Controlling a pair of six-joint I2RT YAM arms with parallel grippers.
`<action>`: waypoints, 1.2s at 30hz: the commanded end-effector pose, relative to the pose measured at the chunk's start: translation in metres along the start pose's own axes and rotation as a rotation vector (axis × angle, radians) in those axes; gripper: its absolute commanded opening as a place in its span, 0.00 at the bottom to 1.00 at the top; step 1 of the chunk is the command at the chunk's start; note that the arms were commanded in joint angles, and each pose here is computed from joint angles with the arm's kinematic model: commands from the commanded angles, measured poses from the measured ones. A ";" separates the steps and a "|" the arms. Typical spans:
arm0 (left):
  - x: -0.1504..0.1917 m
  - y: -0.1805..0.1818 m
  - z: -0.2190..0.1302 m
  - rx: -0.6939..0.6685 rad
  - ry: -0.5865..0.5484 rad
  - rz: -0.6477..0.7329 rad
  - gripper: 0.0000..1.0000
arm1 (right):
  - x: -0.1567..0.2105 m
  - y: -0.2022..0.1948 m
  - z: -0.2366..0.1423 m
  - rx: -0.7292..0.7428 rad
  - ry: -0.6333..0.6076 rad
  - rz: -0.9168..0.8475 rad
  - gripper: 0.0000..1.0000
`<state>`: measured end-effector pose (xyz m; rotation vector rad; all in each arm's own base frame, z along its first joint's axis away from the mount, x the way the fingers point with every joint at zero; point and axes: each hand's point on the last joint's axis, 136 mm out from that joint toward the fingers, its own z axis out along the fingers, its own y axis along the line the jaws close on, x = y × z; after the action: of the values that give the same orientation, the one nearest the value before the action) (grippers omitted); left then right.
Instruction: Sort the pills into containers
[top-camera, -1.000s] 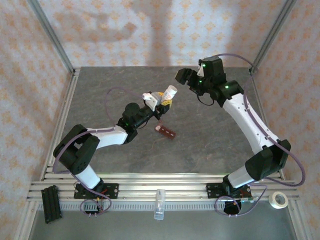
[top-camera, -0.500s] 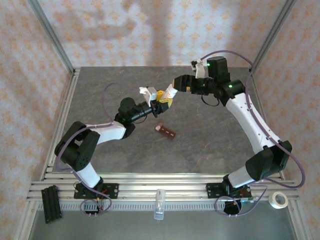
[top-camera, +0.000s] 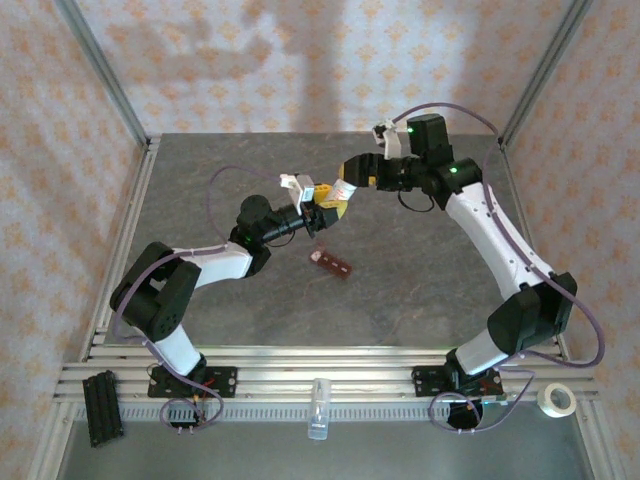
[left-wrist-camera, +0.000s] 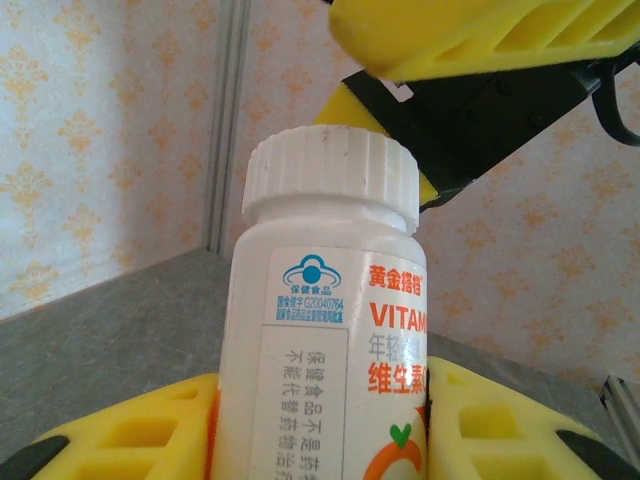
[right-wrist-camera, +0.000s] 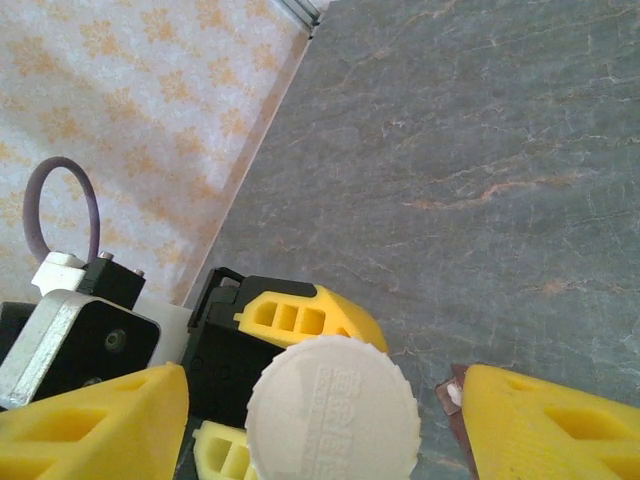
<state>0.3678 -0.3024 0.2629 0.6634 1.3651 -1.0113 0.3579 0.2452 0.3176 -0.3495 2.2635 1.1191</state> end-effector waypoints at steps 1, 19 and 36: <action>-0.025 -0.006 0.002 0.038 -0.067 0.039 0.00 | 0.000 0.004 0.002 -0.026 0.004 -0.028 0.69; -0.029 -0.006 0.005 0.039 -0.078 0.040 0.00 | 0.018 -0.014 0.016 0.015 0.017 0.062 0.35; -0.023 -0.012 0.011 -0.219 -0.062 0.302 0.00 | 0.033 -0.030 0.050 0.224 -0.192 0.404 0.32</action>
<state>0.3834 -0.3015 0.2234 0.6238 1.4912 -0.6603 0.3772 0.2491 0.2635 0.2671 2.2873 0.9813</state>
